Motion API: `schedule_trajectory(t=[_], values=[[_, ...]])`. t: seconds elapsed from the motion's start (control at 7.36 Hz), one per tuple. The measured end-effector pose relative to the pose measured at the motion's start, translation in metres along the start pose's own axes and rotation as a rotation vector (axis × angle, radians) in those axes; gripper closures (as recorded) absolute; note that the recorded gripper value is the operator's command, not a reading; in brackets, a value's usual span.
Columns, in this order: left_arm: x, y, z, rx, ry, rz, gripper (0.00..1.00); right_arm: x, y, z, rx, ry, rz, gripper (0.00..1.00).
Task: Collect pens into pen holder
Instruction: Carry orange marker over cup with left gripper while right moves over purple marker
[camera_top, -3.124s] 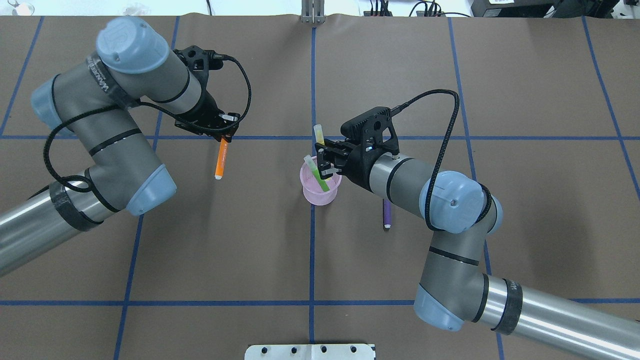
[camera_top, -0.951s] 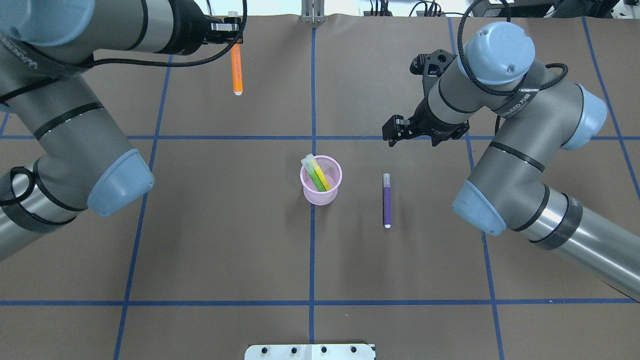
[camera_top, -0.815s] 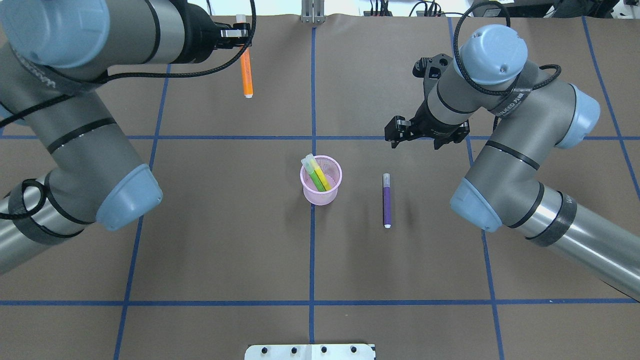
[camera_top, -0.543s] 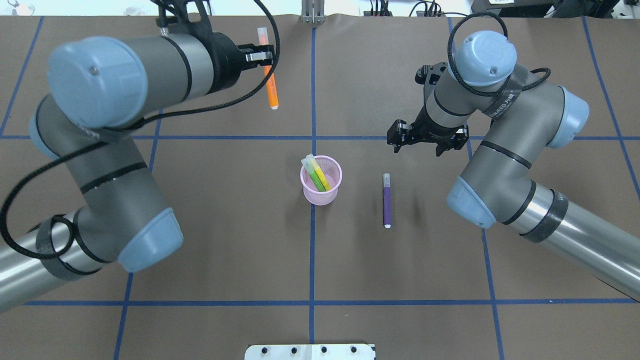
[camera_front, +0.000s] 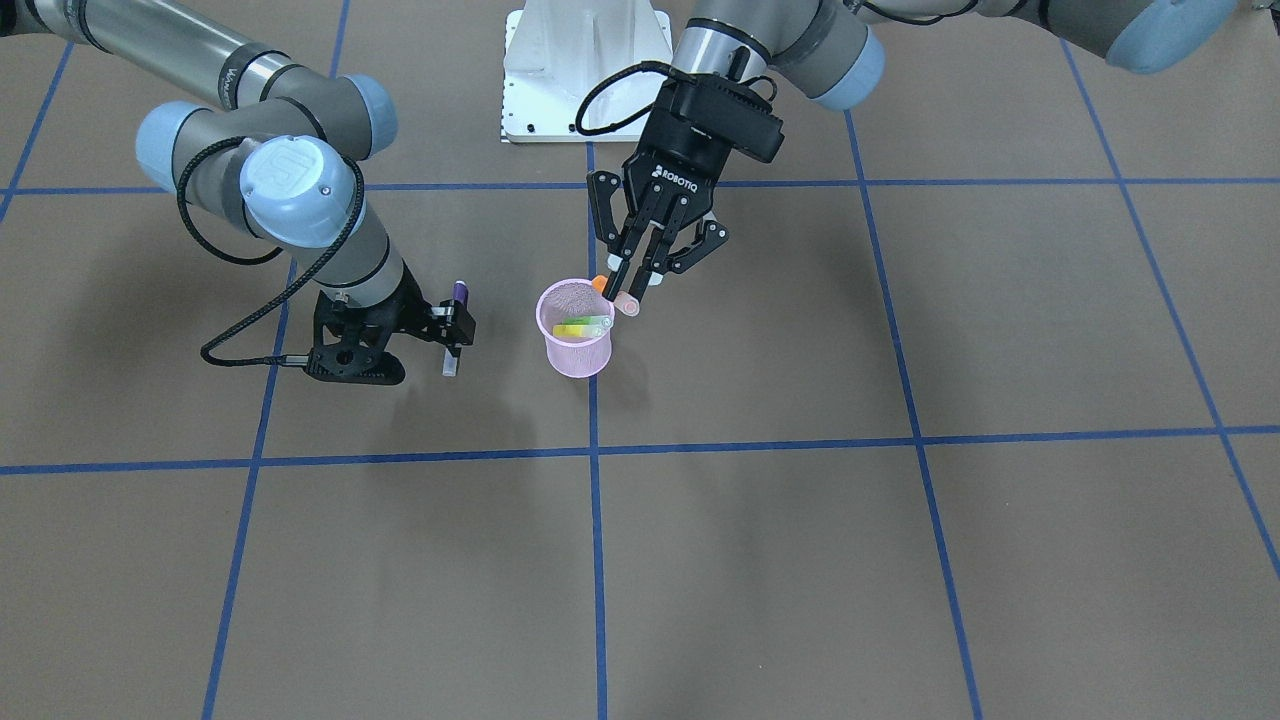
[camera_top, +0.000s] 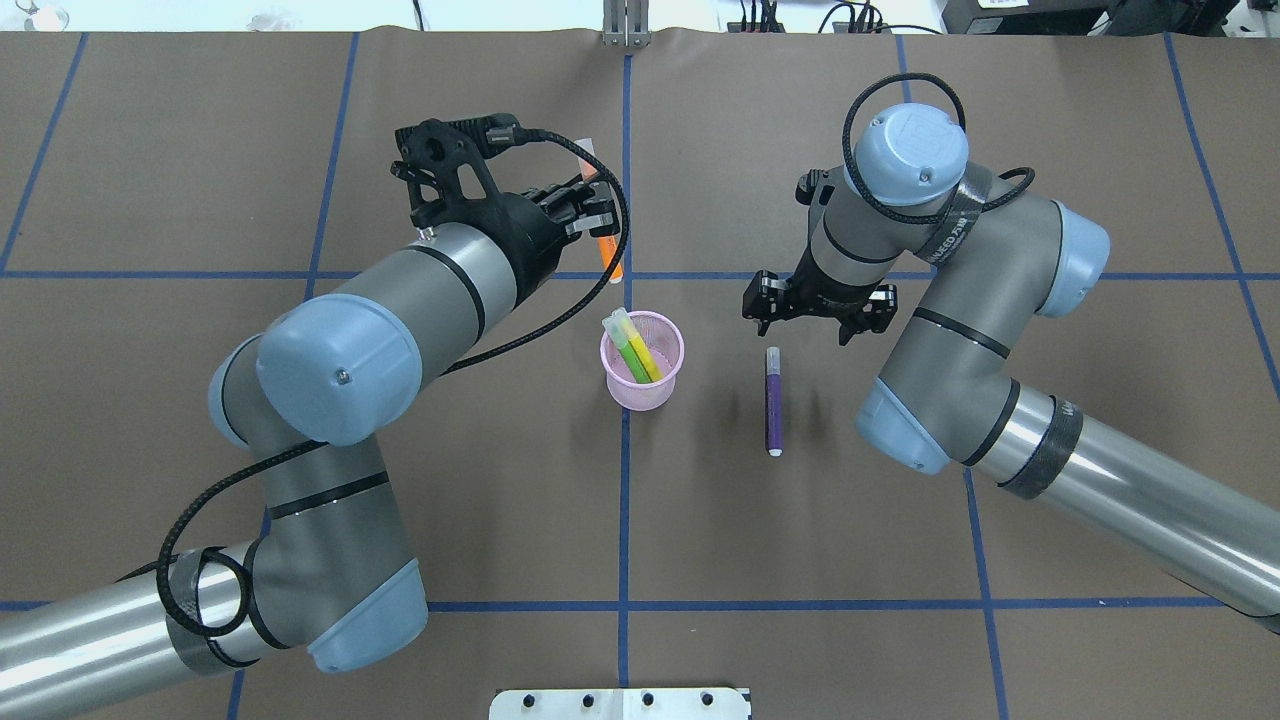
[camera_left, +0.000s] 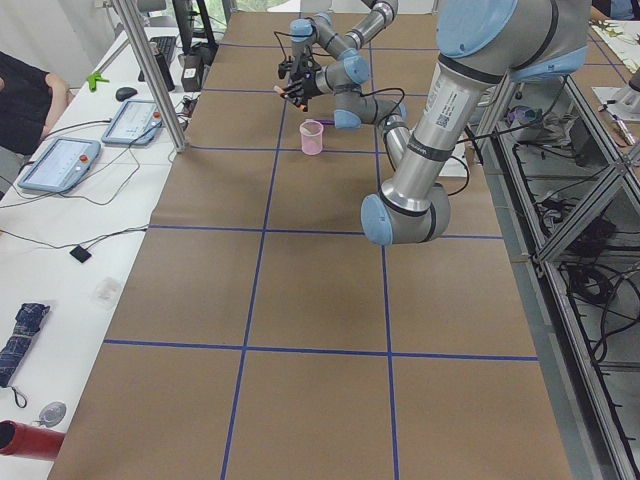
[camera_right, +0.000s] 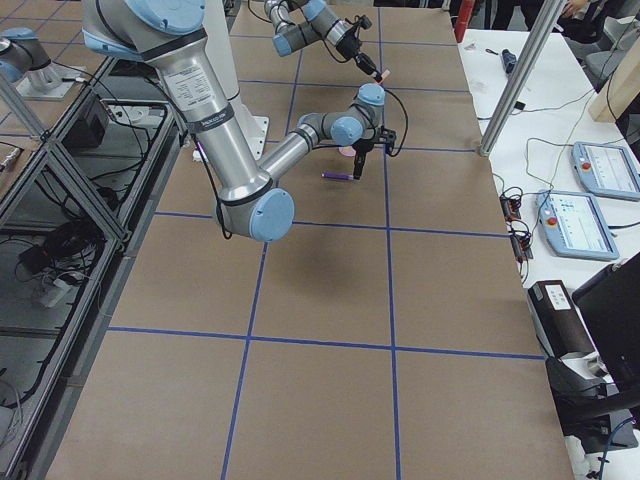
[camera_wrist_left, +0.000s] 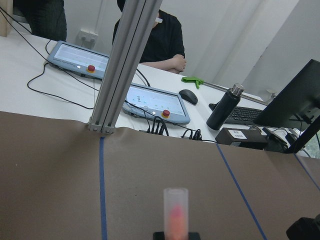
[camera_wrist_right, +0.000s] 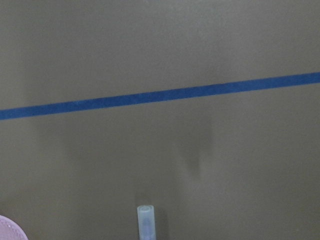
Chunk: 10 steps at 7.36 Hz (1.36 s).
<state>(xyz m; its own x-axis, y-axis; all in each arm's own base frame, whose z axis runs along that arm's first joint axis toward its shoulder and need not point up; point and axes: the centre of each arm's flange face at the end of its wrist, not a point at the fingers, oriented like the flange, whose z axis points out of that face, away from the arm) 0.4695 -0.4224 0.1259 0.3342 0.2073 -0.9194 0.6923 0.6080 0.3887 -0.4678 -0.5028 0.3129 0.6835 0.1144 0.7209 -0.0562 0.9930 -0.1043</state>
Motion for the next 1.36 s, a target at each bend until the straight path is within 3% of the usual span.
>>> schedule_trajectory(t=[0.41,0.95,1.36], values=[[0.002,0.032,0.01,0.006,-0.021,0.011,1.0,-0.002,-0.001,0.01,-0.001,-0.002,-0.021,0.0],[-0.004,0.041,0.029,0.081,-0.045,0.01,1.0,-0.004,-0.002,0.011,-0.001,-0.003,-0.038,0.0],[0.006,0.057,0.05,0.084,-0.065,0.022,1.0,-0.002,-0.006,0.019,0.004,-0.013,-0.065,0.0]])
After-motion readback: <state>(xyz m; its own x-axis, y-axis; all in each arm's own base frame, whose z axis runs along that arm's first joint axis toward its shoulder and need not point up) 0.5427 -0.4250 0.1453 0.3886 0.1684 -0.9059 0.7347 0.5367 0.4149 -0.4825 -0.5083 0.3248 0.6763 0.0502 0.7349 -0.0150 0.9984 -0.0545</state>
